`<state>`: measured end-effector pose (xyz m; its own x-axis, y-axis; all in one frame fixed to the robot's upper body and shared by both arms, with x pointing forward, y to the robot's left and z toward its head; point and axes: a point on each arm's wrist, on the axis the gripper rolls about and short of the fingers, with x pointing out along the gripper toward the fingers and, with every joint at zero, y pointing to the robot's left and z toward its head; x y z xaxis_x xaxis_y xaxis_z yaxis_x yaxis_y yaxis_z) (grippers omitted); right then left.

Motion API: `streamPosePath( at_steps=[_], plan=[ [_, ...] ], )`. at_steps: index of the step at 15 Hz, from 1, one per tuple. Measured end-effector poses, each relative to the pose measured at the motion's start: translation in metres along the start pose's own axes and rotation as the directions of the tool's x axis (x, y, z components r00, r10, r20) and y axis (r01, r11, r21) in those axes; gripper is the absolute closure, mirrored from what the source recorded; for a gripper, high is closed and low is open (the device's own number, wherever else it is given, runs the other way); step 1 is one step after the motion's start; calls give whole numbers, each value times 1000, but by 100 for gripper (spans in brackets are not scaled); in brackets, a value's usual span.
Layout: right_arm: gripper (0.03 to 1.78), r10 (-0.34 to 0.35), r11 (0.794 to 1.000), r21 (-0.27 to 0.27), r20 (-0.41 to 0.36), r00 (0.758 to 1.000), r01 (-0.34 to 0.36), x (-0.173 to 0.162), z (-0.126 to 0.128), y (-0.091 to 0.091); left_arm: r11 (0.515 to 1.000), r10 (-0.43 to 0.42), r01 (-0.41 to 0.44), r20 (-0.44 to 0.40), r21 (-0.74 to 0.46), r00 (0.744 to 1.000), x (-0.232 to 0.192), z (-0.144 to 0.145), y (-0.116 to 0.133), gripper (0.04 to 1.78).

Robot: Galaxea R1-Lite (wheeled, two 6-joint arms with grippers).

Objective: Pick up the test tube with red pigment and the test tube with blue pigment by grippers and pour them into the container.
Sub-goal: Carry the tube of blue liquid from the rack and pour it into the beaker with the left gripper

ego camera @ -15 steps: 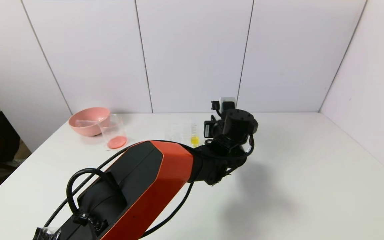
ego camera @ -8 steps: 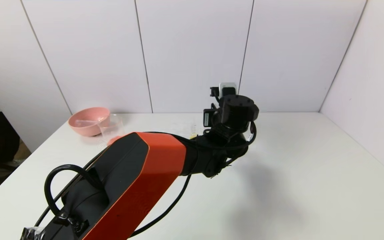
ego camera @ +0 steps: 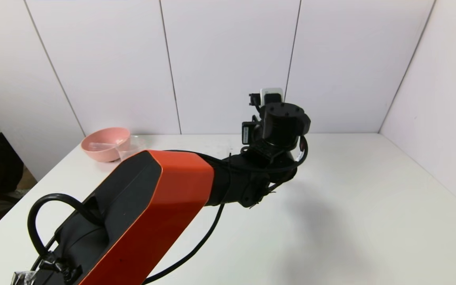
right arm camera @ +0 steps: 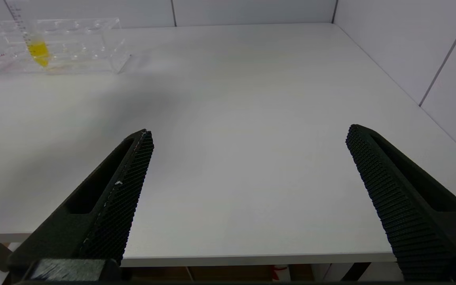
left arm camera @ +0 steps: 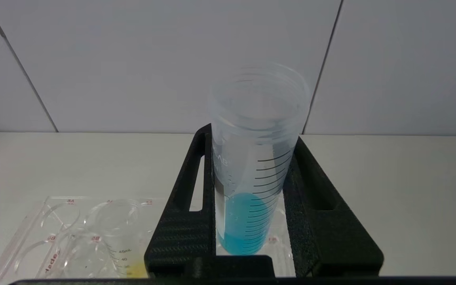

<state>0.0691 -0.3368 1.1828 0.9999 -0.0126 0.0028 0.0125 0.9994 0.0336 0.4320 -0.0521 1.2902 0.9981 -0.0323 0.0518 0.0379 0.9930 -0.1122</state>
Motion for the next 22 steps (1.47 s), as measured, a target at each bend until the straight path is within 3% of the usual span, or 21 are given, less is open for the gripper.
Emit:
streamPosePath(
  at_steps=[5,9,15,22],
  plan=[
    [4,0,1000,0,0,1000,0,0,0,0,995,-96,99,-85,33,992,-21,2,21,131],
    [4,0,1000,0,0,1000,0,0,0,0,982,-181,189,-165,29,970,-38,12,59,131],
    [4,0,1000,0,0,1000,0,0,0,0,952,-296,306,-232,6,927,-63,45,141,131],
    [4,0,1000,0,0,1000,0,0,0,0,936,-346,351,-248,-23,905,-79,78,274,131]
  ],
)
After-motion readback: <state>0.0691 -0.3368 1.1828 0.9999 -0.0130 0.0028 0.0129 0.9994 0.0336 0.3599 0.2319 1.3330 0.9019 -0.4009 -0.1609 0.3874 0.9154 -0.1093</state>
